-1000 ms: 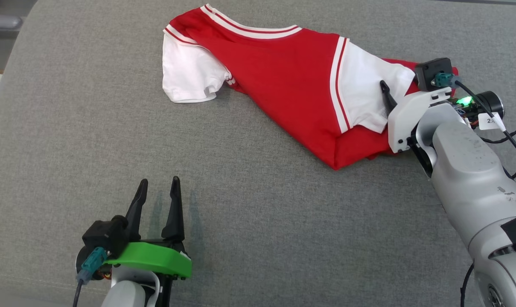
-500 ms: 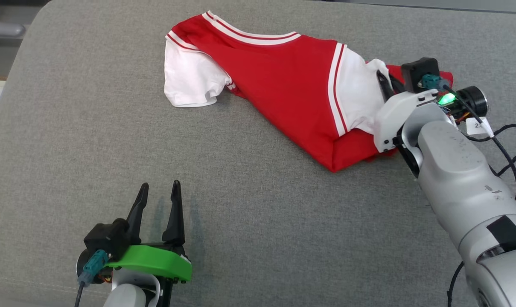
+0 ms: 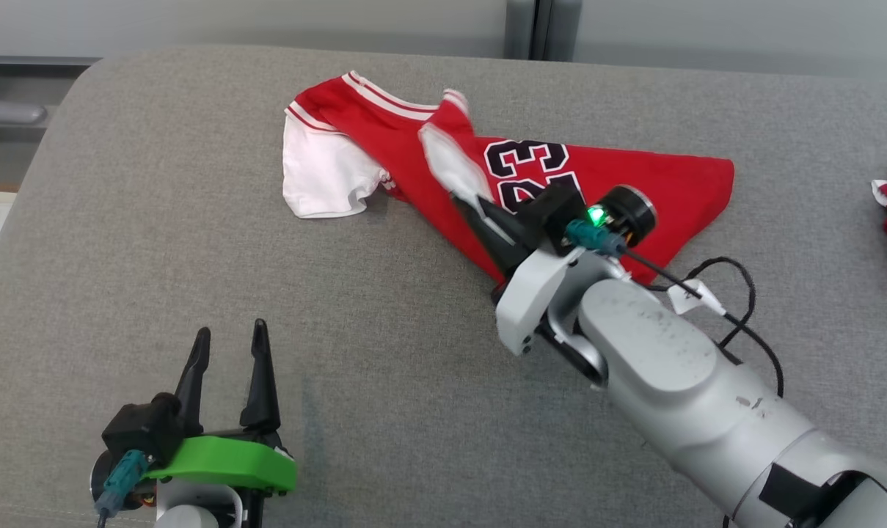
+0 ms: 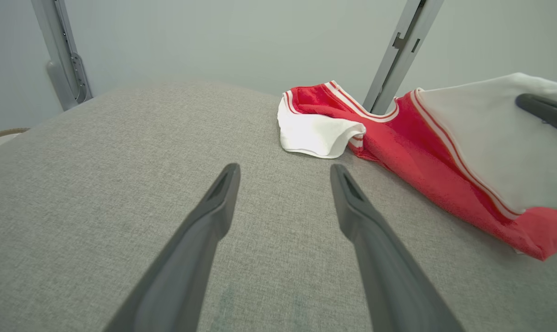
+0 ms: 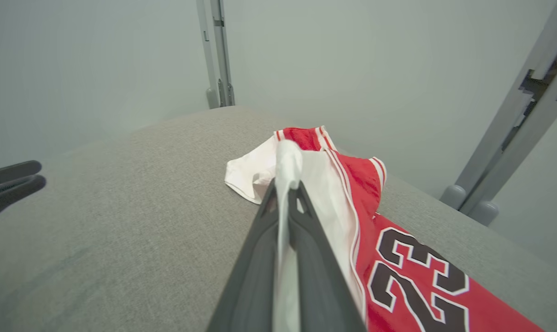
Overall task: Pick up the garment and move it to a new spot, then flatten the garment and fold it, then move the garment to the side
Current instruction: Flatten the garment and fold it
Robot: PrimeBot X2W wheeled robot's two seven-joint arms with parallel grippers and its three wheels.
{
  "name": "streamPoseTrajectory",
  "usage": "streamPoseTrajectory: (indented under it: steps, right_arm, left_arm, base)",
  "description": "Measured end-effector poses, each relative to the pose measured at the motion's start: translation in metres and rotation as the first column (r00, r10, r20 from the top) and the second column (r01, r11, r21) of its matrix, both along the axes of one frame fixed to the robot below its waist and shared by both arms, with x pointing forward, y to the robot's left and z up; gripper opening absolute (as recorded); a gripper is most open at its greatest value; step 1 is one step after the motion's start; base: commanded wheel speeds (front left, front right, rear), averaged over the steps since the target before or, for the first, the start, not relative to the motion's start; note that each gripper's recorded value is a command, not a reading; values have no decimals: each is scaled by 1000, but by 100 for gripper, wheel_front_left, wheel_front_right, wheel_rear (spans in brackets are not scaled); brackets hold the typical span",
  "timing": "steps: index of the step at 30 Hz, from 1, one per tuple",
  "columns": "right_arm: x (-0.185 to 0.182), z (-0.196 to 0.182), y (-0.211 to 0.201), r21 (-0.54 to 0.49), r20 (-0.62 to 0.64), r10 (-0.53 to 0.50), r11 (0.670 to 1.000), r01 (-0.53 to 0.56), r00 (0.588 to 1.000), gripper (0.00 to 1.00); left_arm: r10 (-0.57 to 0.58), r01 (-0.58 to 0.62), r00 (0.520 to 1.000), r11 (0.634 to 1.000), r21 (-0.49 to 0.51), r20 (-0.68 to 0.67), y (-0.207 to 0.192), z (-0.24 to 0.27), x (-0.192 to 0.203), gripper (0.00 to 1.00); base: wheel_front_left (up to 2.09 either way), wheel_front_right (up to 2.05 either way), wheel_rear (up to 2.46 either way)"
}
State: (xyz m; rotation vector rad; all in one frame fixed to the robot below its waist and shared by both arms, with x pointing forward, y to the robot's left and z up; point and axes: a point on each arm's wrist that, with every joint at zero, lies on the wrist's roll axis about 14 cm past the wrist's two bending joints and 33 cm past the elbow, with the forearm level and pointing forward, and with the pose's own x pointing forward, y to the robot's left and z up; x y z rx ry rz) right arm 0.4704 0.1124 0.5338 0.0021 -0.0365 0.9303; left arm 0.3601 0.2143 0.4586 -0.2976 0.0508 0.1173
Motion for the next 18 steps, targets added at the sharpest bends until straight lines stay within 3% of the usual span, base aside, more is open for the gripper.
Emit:
streamPoseTrajectory:
  steps: [9, 18]
  right_arm:
    - [-97, 19, 58, 35, 0, 298, 954, -297, 955, 0]
    - [-151, 6, 84, 37, -59, 456, 890, -455, 888, 0]
  left_arm:
    - [102, -103, 993, 995, 13, 55, 32, 18, -21, 100]
    - [201, -204, 977, 979, 26, 74, 63, 26, -40, 100]
  base:
    - [0, 0, 0]
    - [0, 0, 0]
